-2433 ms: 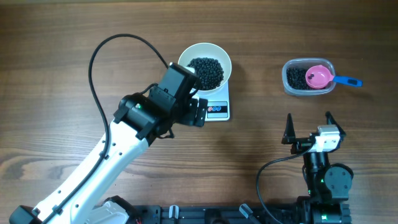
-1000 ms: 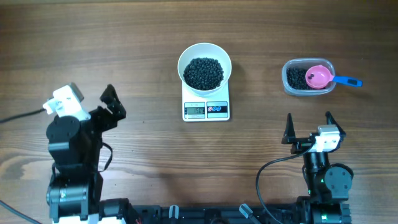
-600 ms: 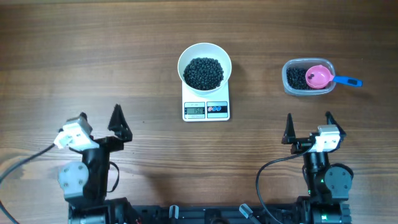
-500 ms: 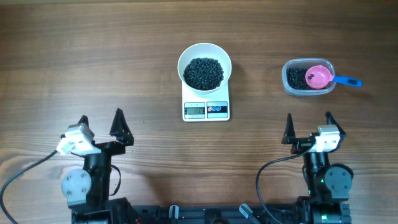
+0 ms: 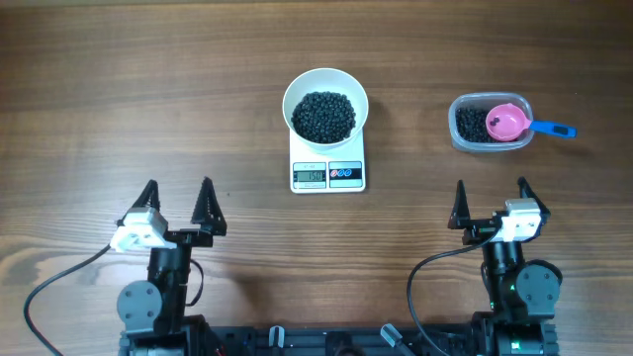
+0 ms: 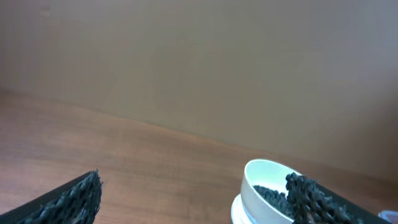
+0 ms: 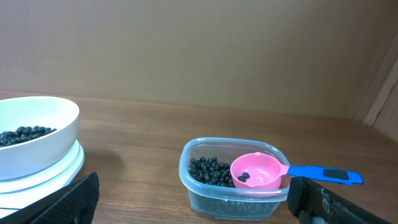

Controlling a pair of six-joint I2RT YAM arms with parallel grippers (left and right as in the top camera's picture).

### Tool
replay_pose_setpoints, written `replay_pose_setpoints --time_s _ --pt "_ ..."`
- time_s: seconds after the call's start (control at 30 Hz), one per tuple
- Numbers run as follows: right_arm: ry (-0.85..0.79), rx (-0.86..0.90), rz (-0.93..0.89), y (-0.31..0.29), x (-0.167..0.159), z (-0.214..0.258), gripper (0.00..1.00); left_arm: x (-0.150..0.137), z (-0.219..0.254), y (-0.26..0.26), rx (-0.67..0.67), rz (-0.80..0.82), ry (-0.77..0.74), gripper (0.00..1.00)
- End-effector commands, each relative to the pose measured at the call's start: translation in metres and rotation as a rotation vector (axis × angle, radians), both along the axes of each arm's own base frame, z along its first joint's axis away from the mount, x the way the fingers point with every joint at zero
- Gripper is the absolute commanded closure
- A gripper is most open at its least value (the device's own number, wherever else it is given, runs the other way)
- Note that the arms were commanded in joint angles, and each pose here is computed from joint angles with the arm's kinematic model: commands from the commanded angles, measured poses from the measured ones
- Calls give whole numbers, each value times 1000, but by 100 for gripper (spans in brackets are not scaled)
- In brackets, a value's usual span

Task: Scoop item into bowl and weigh 150g on scale

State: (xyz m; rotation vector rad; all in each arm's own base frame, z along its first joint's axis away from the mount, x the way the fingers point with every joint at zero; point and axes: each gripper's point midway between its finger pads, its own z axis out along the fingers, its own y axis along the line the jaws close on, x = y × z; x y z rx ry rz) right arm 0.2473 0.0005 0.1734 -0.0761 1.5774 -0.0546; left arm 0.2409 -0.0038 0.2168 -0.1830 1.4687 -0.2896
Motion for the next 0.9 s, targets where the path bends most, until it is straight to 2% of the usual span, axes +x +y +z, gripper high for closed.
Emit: replay_pose_setpoints --time_s 0.0,0.13,0.33,0.43,0.87 --pt "-10 11 4 0 -1 2 0 2 -8 -9 17 -37 -27 0" --pt "-10 12 4 0 -1 2 1 4 -14 -13 -5 -38 -15 0" --pt "-10 12 4 0 -1 2 0 5 -60 -12 3 -18 174 0" --pt "-10 11 4 0 -1 2 0 5 -60 -10 63 -8 170 0" --pt "-10 11 4 0 -1 2 0 5 -60 -2 54 28 170 0"
